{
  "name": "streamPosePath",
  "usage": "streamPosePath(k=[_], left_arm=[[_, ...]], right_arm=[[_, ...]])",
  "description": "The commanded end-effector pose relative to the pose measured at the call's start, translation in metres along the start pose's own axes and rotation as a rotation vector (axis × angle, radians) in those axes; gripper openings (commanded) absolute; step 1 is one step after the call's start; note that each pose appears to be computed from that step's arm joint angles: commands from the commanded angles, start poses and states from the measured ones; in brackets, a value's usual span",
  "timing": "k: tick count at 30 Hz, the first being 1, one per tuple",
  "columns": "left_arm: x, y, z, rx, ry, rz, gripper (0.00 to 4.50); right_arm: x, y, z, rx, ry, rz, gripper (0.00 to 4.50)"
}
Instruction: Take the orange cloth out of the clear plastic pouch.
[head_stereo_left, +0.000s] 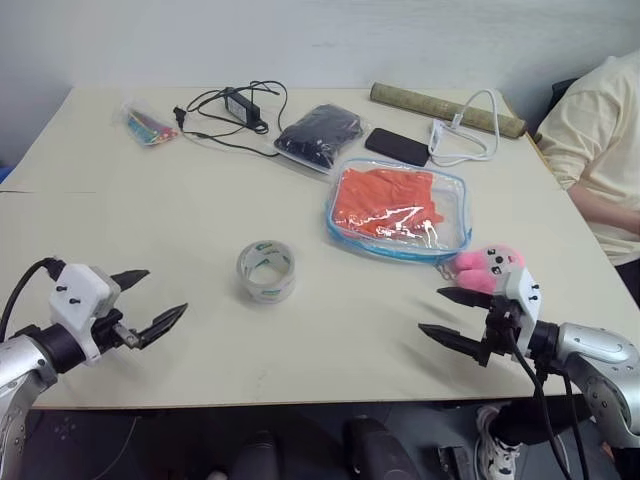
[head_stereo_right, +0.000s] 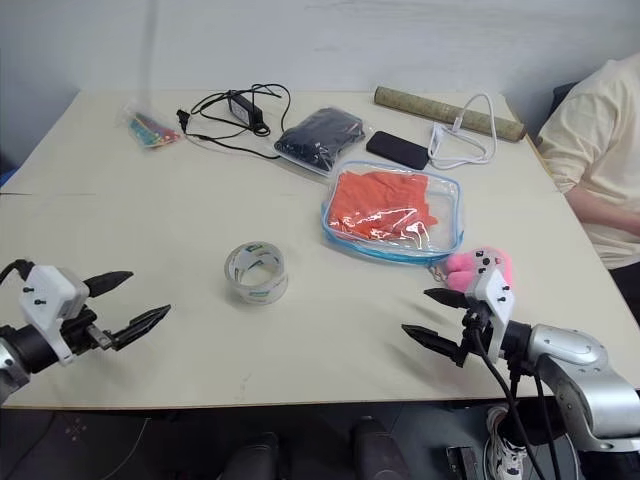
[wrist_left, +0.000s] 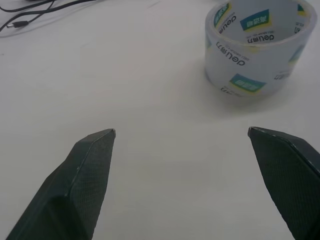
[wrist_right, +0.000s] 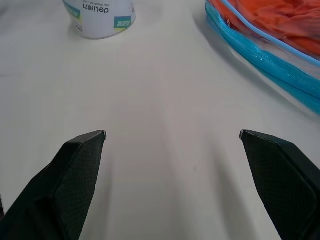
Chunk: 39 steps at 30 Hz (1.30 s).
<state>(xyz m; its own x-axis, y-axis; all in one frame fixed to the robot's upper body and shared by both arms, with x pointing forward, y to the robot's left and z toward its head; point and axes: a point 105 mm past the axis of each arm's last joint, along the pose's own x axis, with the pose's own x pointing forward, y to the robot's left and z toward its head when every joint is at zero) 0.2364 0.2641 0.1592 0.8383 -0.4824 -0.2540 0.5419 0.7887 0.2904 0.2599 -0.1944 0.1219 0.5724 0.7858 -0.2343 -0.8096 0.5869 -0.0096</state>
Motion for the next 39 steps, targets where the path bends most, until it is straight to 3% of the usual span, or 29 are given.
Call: streamPosePath(k=[1, 3, 6, 12, 19, 26, 29, 39], left_arm=[[0.004, -0.011, 0.022, 0.072, -0.046, -0.089, 4.48], [0.008, -0.013, 0.031, 0.093, -0.061, -0.11, 4.48], [0.025, -0.038, 0.054, 0.207, -0.047, -0.323, 4.48], [0.052, -0.058, 0.068, 0.379, -0.01, -0.551, 4.48], [0.09, -0.05, 0.062, 0.56, 0.071, -0.655, 4.48], [0.112, -0.049, 0.056, 0.598, 0.099, -0.714, 4.48], [0.124, -0.052, 0.058, 0.583, 0.075, -0.723, 3.86], [0.124, -0.05, 0.045, 0.609, 0.141, -0.752, 0.76]], right_arm=[[-0.001, 0.005, 0.018, -0.051, -0.026, 0.047, 4.5], [0.0, 0.006, 0.023, -0.069, -0.024, 0.058, 4.5], [0.005, 0.022, 0.052, -0.08, -0.072, 0.185, 4.5], [0.015, 0.04, 0.076, -0.191, -0.061, 0.335, 4.5], [0.026, 0.048, 0.097, -0.272, -0.1, 0.408, 4.5], [0.027, 0.048, 0.103, -0.29, -0.123, 0.397, 4.5], [0.029, 0.049, 0.103, -0.284, -0.132, 0.388, 4.5], [0.031, 0.05, 0.103, -0.277, -0.151, 0.367, 4.5]])
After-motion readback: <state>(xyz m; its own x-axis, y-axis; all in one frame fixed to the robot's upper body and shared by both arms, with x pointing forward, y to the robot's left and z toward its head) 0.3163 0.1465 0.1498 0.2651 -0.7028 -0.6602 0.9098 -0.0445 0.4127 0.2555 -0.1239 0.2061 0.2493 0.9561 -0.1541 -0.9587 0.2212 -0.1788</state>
